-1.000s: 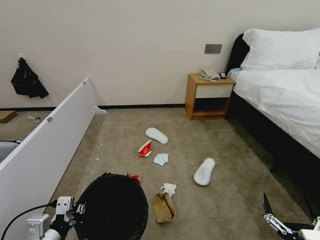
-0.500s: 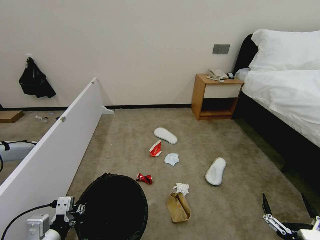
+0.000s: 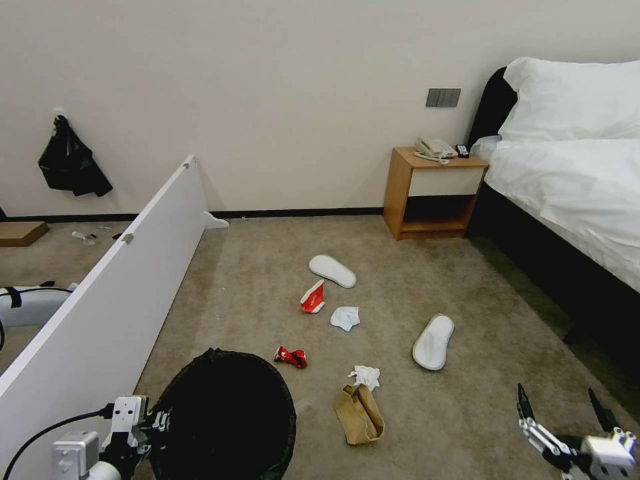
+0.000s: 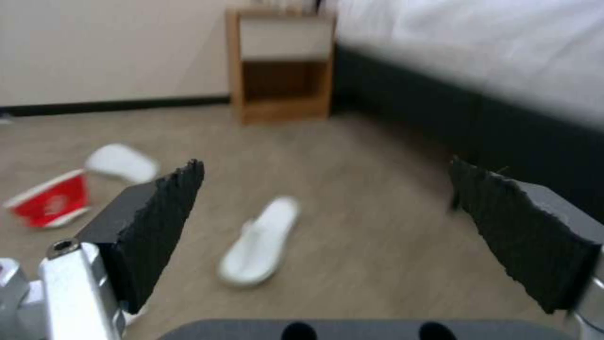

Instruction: Pick up the trash bin, then pick up the garbage from the floor and place it into the trash bin.

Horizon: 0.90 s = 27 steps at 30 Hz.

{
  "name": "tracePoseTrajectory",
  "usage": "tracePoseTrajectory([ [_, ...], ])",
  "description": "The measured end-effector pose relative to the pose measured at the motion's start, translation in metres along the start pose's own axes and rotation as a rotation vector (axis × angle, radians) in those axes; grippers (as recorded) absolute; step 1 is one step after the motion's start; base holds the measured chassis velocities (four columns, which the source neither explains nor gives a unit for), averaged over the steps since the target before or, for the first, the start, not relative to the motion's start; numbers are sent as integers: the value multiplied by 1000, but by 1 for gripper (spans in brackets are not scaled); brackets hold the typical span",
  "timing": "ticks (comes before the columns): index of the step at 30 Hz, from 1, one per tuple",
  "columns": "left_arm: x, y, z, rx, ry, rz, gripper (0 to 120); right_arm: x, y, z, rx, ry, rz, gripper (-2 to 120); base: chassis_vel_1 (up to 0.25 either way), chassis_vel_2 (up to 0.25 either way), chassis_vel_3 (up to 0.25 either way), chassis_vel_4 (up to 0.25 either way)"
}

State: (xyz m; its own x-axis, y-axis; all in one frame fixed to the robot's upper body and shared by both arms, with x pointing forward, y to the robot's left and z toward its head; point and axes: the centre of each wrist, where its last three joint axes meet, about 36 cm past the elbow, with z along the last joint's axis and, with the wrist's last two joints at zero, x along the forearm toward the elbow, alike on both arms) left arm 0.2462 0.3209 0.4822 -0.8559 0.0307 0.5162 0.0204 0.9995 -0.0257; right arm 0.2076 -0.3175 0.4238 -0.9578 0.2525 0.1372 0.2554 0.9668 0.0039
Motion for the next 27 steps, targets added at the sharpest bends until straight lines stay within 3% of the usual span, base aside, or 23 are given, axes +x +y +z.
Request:
tracePoseTrajectory([
  [1, 0, 0, 0, 0, 0, 0, 3, 0, 0, 0, 0, 0, 0, 100, 0, 0, 0, 0],
  [3, -1, -1, -1, -2, -3, -1, 3, -18, -8, -4, -121, 93, -39, 100, 0, 0, 0, 0],
  [6, 0, -1, 0, 1, 2, -3, 3, -27, -11, -4, -150, 120, -60, 100, 0, 0, 0, 0],
  [8, 4, -1, 2, 5, 8, -12, 3, -50, -17, 1, -208, 228, -133, 100, 0, 0, 0, 0],
  [11, 6, -2, 2, 7, 8, -20, 3, -64, -21, 9, -168, 280, -165, 100, 0, 0, 0, 0],
  [13, 9, -4, 4, 12, 9, -26, 3, -83, -27, 21, -77, 343, -196, 100, 0, 0, 0, 0],
  [18, 15, -7, 8, 17, 20, -43, 3, -113, -32, 44, 45, 398, -239, 100, 0, 0, 0, 0],
  [25, 24, -9, 13, 27, 33, -73, 3, -156, -9, 47, -7, 542, -340, 100, 0, 0, 0, 0],
  [27, 27, -11, 14, 35, 33, -83, 3, -171, 7, 51, -88, 594, -415, 100, 0, 0, 0, 0],
])
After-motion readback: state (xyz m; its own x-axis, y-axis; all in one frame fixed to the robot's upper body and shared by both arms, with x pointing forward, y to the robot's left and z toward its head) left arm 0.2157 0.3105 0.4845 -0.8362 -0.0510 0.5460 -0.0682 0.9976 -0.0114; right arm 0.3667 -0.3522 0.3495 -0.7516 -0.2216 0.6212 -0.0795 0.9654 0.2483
